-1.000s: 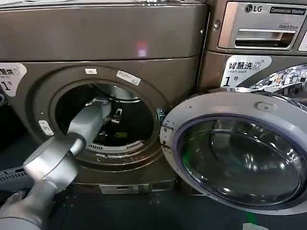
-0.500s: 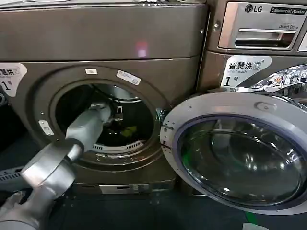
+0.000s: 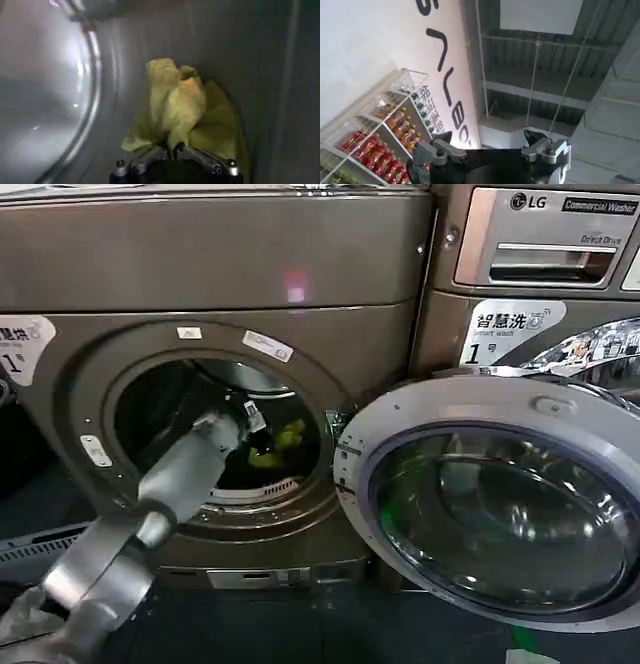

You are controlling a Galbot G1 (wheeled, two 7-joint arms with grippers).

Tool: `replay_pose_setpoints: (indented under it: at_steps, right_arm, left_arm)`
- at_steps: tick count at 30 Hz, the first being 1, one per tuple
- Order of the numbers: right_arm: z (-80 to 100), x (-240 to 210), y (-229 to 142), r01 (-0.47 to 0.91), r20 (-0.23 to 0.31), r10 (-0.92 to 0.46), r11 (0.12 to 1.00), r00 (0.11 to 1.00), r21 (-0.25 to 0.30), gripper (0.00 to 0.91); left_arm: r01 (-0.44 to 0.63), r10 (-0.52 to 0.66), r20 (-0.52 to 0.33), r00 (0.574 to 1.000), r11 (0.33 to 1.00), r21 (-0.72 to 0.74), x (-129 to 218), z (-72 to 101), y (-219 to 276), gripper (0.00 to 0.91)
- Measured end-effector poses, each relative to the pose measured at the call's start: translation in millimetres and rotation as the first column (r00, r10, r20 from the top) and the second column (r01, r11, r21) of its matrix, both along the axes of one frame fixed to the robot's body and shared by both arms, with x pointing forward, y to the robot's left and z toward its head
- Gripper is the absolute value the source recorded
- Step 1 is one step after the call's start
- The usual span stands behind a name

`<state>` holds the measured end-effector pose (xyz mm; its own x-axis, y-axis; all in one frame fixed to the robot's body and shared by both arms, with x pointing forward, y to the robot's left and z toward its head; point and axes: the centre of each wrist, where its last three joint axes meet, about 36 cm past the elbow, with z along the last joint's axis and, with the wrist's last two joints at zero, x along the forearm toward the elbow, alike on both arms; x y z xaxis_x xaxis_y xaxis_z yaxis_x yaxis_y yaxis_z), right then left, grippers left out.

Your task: Grasp the clothes from the dryer.

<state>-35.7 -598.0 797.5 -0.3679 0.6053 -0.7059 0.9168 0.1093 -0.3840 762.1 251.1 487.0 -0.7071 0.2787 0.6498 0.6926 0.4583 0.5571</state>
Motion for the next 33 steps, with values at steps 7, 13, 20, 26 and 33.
replay_pose_setpoints:
  at_steps: [7,13,20,26,33]
  right_arm:
    - [1.7,2,0,-0.008,0.0,0.008,1.0,1.0,-0.011,0.907]
    - [8.8,5,2,-0.014,-0.005,0.014,0.999,1.0,-0.042,0.907]
    - [16.5,6,5,-0.002,-0.007,0.001,0.997,1.0,-0.075,0.907]
    - [21.7,3,4,0.013,0.011,-0.012,0.995,1.0,-0.096,0.907]
    - [24.3,-1,5,0.017,0.03,-0.014,0.995,0.999,-0.103,0.907]
  left_arm:
    - [-0.111,0.136,0.116,0.984,0.974,-0.196,-19,-9.8,-11,0.0]
    - [-0.185,0.277,0.209,0.938,0.909,-0.373,-40,-20.0,-17,0.0]
    - [-0.234,0.44,0.284,0.852,0.804,-0.546,-70,-41.0,-26,0.0]
    - [-0.25,0.581,0.306,0.755,0.685,-0.684,-98,-53.7,-34,0.0]
    - [-0.243,0.693,0.309,0.651,0.577,-0.78,-133,-70.8,-39,0.0]
